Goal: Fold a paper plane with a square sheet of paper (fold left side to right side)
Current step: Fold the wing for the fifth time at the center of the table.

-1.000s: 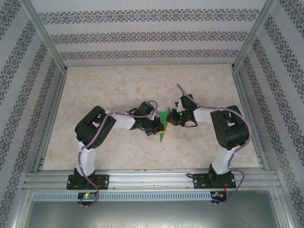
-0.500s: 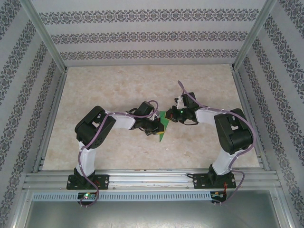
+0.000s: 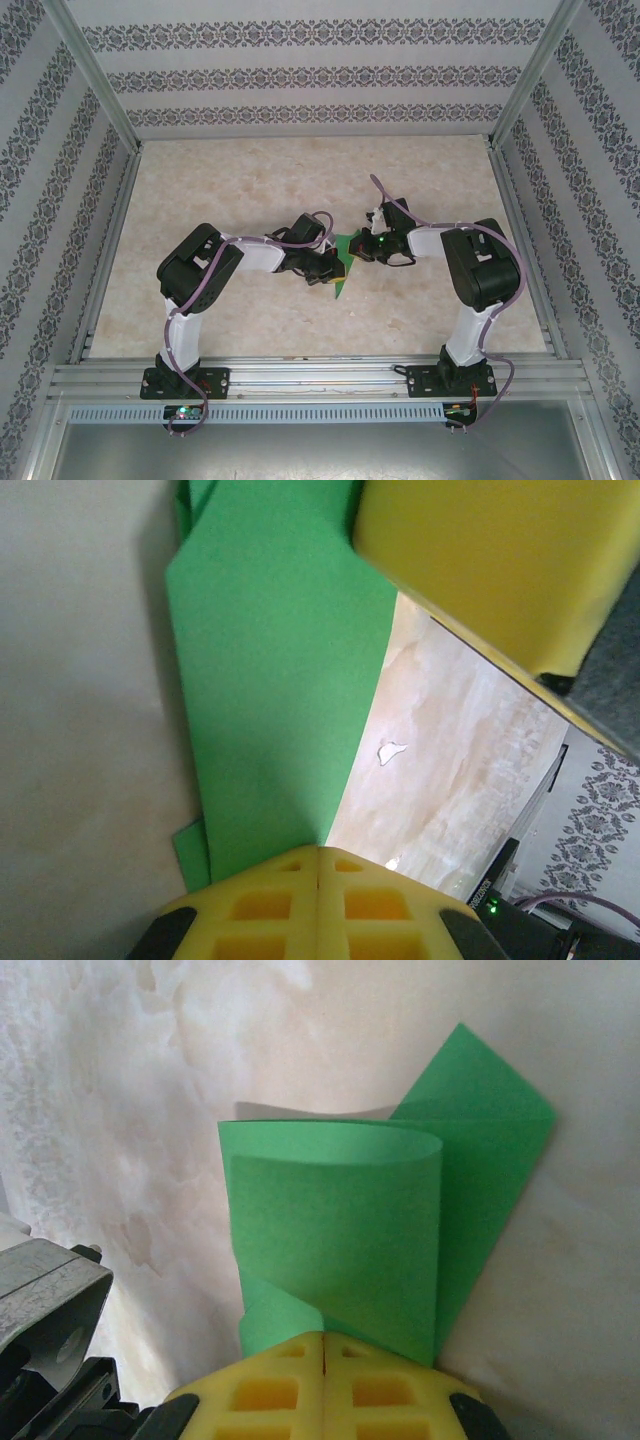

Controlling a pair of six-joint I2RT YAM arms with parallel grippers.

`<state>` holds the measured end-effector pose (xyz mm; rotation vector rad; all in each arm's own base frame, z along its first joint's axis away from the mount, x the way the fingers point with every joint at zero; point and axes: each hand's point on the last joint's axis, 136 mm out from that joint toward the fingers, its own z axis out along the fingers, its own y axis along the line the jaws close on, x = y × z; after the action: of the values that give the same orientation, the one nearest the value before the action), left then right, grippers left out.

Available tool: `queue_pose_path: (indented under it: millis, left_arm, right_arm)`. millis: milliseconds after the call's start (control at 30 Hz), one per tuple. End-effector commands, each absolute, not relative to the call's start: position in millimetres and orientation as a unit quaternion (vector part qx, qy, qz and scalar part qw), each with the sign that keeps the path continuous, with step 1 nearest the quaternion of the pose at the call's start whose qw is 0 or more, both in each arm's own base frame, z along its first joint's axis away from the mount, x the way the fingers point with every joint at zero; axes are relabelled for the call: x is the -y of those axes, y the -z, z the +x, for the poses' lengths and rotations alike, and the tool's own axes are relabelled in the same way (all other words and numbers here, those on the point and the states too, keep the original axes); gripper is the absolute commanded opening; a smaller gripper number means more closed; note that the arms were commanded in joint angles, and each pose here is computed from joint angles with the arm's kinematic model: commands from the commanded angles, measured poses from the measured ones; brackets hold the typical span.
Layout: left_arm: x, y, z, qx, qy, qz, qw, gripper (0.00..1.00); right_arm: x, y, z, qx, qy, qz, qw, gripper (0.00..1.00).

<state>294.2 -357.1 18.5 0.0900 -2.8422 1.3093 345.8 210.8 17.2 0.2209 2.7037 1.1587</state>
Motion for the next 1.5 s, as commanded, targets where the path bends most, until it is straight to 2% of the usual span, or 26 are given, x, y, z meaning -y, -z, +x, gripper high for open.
queue_pose_path:
  millis: [0, 1067, 1467]
  left_arm:
    - [313, 37, 258, 0.947, -0.304, 0.074, 0.068, 0.0]
    - [312, 41, 254, 0.945, -0.309, 0.081, 0.073, 0.0]
    - [314, 38, 256, 0.943, -0.317, 0.079, 0.067, 0.0]
  right_arm:
    - [-196, -8, 361, -0.92, -0.366, 0.079, 0.117, 0.0]
    - [-136, 2, 423, -0.929, -0.321, 0.127, 0.132, 0.0]
    - [-133, -46, 435, -0.917, -0.341, 0.12, 0.169, 0.0]
